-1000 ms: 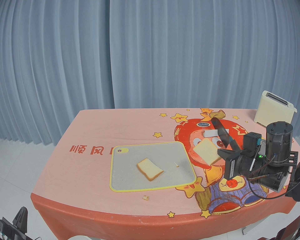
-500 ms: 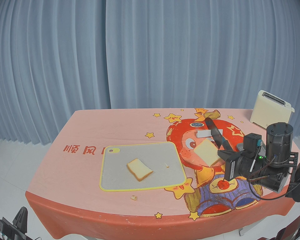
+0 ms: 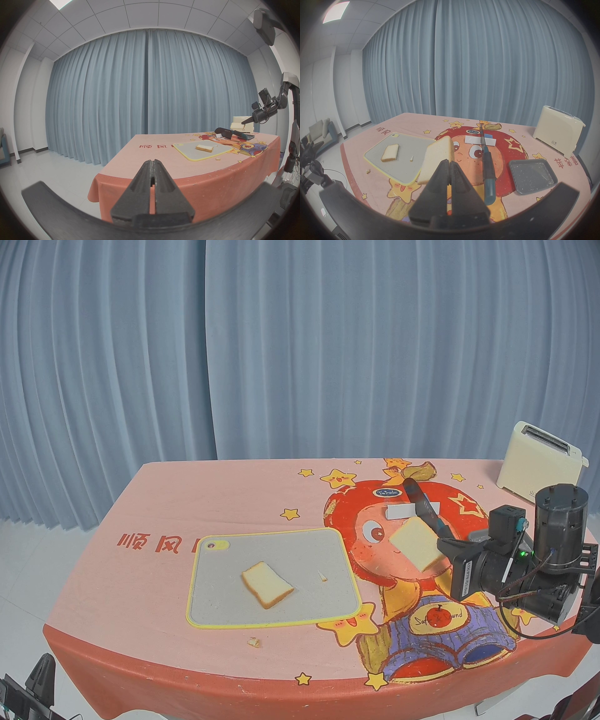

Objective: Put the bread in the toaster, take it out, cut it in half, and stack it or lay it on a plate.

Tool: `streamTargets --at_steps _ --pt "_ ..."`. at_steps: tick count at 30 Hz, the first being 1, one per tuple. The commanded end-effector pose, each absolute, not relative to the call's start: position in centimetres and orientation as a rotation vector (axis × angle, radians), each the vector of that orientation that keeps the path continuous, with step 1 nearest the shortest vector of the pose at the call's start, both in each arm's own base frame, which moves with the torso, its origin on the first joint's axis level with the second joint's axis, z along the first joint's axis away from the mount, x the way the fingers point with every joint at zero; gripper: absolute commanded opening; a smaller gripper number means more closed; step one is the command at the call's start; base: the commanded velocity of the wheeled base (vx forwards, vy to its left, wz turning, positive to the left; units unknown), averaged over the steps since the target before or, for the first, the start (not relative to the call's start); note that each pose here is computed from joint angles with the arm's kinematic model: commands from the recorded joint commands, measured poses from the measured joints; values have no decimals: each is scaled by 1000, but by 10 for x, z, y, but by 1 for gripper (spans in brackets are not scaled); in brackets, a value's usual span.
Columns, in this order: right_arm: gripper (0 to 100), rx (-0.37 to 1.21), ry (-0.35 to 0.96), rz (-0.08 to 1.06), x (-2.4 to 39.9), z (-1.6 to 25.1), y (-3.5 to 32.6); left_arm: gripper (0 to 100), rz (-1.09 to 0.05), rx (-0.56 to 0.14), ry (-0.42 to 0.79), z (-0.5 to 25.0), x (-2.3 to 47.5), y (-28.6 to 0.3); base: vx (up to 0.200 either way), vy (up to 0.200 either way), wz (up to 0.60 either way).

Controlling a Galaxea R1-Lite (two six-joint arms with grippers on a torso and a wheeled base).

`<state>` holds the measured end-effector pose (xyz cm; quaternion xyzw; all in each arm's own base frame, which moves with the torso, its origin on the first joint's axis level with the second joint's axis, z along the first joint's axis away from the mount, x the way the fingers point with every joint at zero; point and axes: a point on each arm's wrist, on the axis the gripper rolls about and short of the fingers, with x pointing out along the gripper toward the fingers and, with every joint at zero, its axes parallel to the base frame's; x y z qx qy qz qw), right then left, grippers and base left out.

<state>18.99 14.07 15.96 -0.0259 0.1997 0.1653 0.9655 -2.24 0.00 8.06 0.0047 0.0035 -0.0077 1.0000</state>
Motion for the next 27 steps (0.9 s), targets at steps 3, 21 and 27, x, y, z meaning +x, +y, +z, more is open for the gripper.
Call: streamTargets --at_steps 3,21,27 --pt "0 -50 406 328 191 159 139 0 -15 9 23 76 -21 0 0 0 0" --pt "0 -43 394 323 188 162 137 0 -15 9 23 76 -21 0 0 0 0" --pt "0 -32 389 263 184 162 122 0 -15 9 23 76 -21 0 0 0 0"
